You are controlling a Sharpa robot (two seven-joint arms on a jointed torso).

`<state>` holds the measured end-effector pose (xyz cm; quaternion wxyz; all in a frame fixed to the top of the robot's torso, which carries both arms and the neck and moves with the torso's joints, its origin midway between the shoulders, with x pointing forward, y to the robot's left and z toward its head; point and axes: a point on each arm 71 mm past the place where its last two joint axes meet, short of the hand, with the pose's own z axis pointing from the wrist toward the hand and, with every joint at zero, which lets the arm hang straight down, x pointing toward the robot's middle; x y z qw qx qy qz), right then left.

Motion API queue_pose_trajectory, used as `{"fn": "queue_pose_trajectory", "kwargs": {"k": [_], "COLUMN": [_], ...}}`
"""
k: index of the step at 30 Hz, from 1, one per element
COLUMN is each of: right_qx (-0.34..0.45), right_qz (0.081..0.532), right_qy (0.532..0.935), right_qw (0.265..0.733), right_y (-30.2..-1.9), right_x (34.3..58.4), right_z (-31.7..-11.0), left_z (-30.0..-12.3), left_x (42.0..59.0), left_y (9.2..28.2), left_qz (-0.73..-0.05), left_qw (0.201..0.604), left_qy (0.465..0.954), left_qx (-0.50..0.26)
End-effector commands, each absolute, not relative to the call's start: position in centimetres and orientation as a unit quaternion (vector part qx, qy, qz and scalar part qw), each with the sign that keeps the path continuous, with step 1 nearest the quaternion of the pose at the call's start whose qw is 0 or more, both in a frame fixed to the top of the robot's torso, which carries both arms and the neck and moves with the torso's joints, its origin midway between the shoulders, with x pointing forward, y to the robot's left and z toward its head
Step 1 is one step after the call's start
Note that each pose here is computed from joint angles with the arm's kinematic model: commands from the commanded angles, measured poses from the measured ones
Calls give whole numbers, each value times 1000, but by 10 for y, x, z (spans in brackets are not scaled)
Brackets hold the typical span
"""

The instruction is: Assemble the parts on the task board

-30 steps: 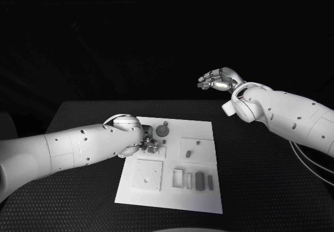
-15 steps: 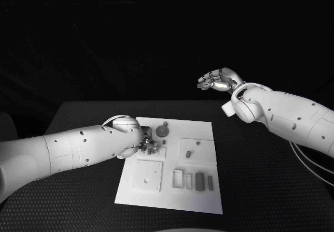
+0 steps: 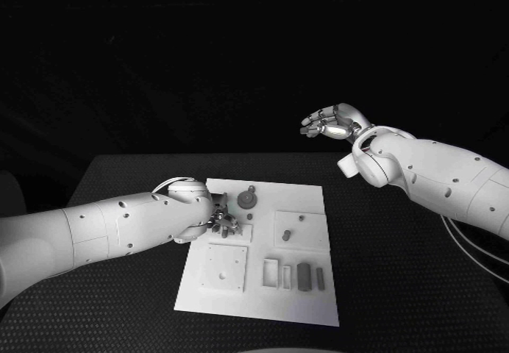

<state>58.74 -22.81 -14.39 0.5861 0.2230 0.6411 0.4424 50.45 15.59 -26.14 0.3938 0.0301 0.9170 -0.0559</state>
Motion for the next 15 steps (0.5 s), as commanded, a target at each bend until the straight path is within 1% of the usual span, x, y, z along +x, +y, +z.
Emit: {"fn": "queue_pose_trajectory", "kwargs": {"k": [1,8,15], "right_qx": [217,218,219], "right_qz": [448,448,446], "right_qy": [642,642,642], "right_qw": [583,583,584], "right_y": [-227,-227,-229], "right_x": [587,587,587], "right_z": [-143,-144,-144], "left_z": [-261,-259,-256], "left_x": [505,506,506], "left_y": [157,161,168], "left_qz": [-58,-77,-103], "left_qw": [401,413,410], "left_qy": [914,908,905], "left_qx": [26,-6,-50]}}
